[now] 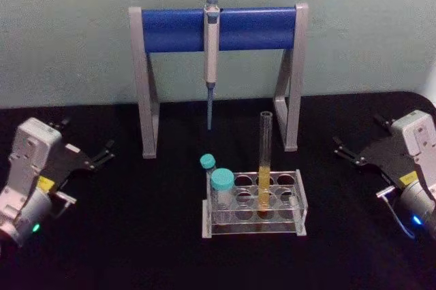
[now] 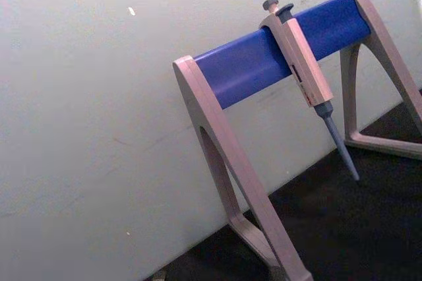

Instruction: Pick up the test tube from the test tube rack, shake it, then place it back into the test tube rack.

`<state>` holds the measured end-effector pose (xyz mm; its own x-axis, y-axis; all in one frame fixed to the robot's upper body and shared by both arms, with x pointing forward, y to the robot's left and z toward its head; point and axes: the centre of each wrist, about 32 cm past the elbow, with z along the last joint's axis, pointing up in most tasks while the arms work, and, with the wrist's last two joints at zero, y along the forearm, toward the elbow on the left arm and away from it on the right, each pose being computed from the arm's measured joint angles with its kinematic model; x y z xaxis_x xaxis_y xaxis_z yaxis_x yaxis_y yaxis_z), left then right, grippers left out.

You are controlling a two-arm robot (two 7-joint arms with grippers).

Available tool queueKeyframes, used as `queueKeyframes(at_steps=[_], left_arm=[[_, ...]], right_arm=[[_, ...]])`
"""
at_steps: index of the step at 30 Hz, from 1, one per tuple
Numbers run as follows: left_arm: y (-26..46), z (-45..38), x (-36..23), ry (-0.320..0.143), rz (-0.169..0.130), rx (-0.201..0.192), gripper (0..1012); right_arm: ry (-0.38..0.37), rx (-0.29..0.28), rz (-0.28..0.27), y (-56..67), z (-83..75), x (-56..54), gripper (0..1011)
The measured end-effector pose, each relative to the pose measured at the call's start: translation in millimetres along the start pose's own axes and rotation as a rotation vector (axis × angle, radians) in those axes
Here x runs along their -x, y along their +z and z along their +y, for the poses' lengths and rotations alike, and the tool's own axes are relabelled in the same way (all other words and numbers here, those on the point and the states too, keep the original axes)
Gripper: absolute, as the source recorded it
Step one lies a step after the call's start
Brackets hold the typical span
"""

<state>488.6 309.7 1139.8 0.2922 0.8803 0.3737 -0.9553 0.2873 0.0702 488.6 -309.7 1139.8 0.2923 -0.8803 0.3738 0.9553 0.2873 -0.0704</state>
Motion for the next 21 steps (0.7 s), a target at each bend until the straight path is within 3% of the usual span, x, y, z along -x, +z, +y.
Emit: queueKeyframes(at_steps=[21], left_arm=[[0.0, 0.0, 0.0, 0.0, 0.0, 0.0, 1009]], right_arm=[[0.005, -0.002, 0.005, 1.1, -0.2, 1.1, 1000]])
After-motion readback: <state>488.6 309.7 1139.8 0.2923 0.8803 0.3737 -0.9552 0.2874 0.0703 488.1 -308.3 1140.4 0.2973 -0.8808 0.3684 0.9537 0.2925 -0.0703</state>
